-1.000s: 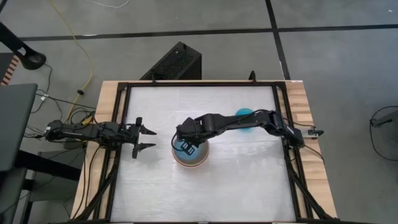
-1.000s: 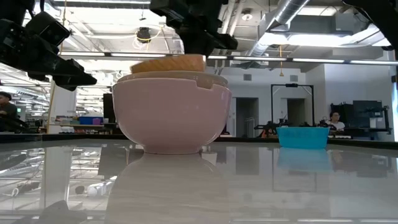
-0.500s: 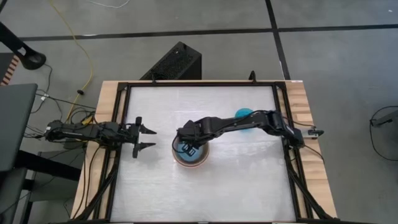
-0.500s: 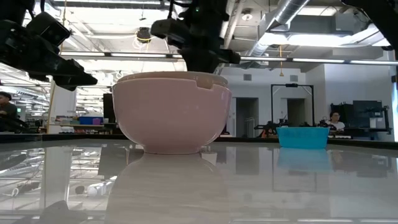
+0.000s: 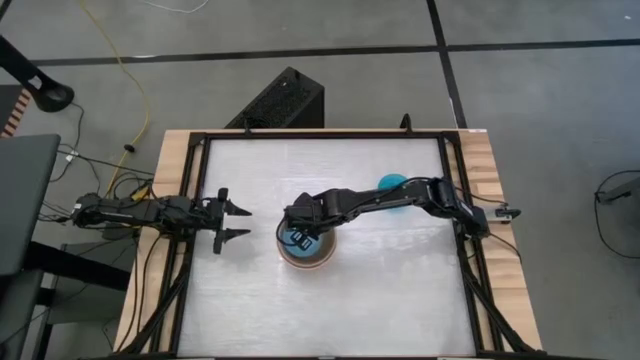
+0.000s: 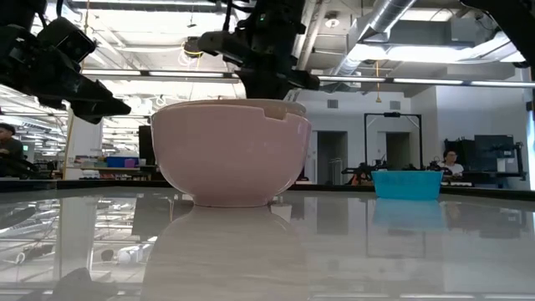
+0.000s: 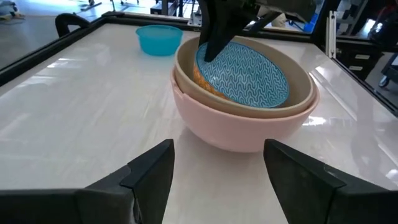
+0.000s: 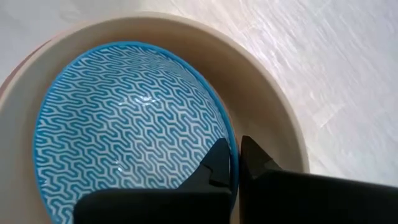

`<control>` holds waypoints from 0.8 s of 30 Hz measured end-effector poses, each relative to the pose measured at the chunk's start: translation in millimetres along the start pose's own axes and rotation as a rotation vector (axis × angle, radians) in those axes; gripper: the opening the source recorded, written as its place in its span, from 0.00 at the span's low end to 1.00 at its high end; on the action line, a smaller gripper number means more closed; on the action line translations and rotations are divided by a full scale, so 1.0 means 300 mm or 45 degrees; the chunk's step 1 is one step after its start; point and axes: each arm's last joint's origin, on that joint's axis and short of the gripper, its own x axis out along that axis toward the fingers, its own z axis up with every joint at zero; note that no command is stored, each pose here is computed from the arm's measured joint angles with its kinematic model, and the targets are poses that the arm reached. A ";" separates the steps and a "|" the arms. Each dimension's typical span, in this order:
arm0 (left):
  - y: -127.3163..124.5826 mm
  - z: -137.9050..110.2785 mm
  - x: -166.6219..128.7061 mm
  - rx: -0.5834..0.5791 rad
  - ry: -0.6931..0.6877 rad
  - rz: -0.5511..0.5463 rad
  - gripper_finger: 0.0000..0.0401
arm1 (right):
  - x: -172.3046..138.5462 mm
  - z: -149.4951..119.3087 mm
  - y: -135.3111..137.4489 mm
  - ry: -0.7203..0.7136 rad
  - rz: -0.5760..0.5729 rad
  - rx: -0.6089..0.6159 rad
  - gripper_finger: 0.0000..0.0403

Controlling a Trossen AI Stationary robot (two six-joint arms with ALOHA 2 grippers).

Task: Nest bowls inside each other by size order
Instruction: Stack the blue bowl on top of the gray bowl, then stack the transparent blue bowl on top of the blue bowl

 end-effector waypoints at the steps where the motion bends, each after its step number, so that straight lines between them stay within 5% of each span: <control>1: 0.000 0.000 0.000 -0.003 0.000 0.000 0.59 | 0.000 0.000 0.000 0.000 0.001 -0.005 0.00; 10: 0.001 0.000 0.000 -0.004 -0.002 0.009 0.59 | 0.002 0.000 -0.012 0.029 -0.022 0.003 0.02; 24: 0.001 0.000 0.000 -0.006 -0.002 0.010 0.59 | -0.025 0.001 -0.014 0.096 0.011 0.002 0.32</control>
